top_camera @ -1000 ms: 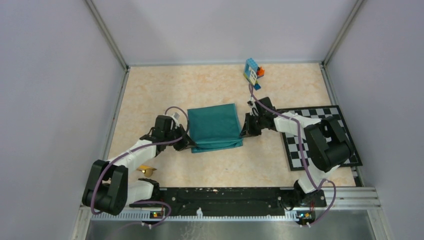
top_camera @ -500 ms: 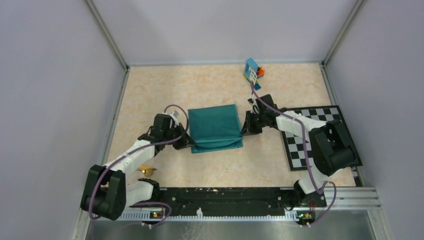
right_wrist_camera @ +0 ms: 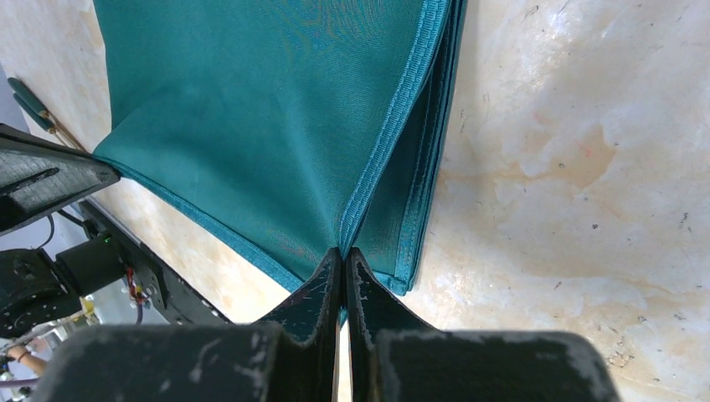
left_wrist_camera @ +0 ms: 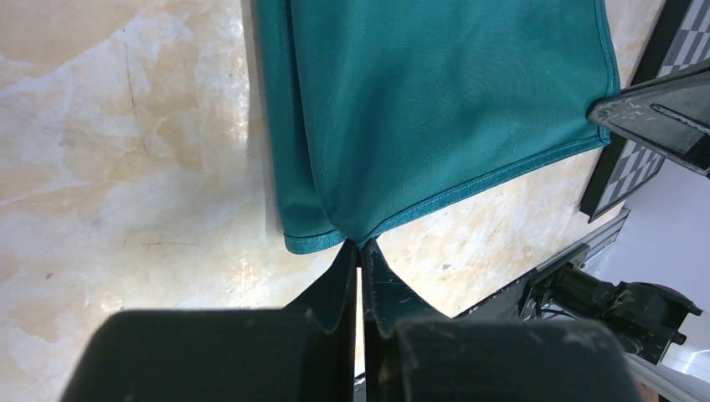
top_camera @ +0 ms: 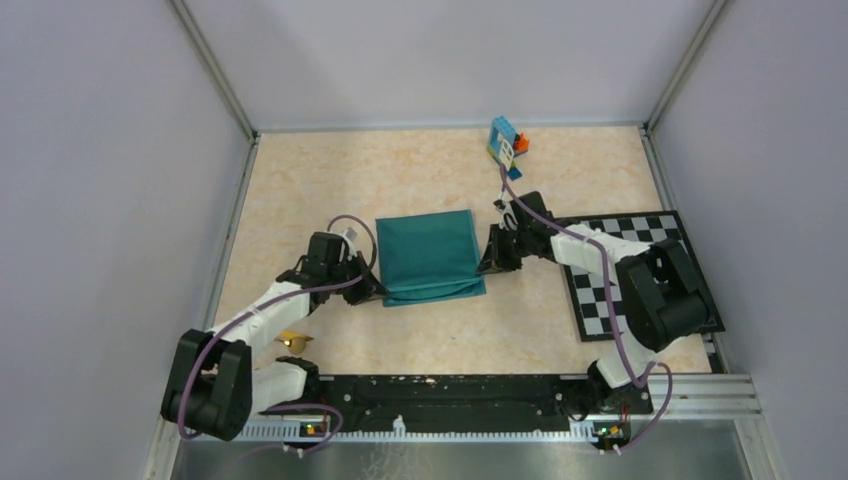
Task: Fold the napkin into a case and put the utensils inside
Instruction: Smooth out the square-folded napkin at the center of the board.
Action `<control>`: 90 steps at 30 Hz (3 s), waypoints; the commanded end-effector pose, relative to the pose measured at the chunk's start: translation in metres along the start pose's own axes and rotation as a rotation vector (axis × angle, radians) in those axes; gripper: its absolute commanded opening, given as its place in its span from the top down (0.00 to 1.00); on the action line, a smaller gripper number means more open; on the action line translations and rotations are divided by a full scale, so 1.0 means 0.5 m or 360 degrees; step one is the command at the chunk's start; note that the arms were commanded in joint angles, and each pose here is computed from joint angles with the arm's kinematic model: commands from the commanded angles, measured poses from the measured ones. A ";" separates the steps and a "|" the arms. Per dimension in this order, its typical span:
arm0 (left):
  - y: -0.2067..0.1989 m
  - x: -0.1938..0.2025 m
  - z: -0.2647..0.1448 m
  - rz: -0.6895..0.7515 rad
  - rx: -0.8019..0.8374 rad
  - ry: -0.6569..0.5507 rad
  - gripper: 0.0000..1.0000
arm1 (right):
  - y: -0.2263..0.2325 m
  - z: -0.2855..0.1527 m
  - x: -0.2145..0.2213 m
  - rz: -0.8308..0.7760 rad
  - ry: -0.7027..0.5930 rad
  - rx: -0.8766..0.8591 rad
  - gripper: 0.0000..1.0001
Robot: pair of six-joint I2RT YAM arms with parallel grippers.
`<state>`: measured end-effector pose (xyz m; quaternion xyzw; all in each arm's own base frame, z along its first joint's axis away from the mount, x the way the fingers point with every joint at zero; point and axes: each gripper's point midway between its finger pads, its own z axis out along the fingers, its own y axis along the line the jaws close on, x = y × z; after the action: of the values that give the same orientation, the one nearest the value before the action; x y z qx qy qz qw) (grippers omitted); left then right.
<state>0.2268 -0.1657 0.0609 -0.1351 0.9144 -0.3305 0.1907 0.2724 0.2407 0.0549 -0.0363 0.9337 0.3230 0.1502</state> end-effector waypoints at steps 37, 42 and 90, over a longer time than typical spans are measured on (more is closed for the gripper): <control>-0.113 -0.053 -0.012 0.0091 0.0299 0.0012 0.73 | 0.080 0.011 -0.030 -0.0139 -0.0006 -0.0270 0.78; -0.075 -0.048 0.037 0.0076 0.0234 0.0073 0.83 | 0.067 0.043 -0.012 -0.0091 0.0037 -0.0316 0.87; 0.052 0.025 0.056 -0.0007 0.0027 0.0123 1.00 | 0.405 0.257 -0.051 -0.0141 0.0062 -0.1030 0.33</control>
<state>0.2203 -0.1717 0.0274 -0.1168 0.9184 -0.3532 0.1346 0.2913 0.4567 0.0702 -0.1154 0.8092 0.5660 0.1073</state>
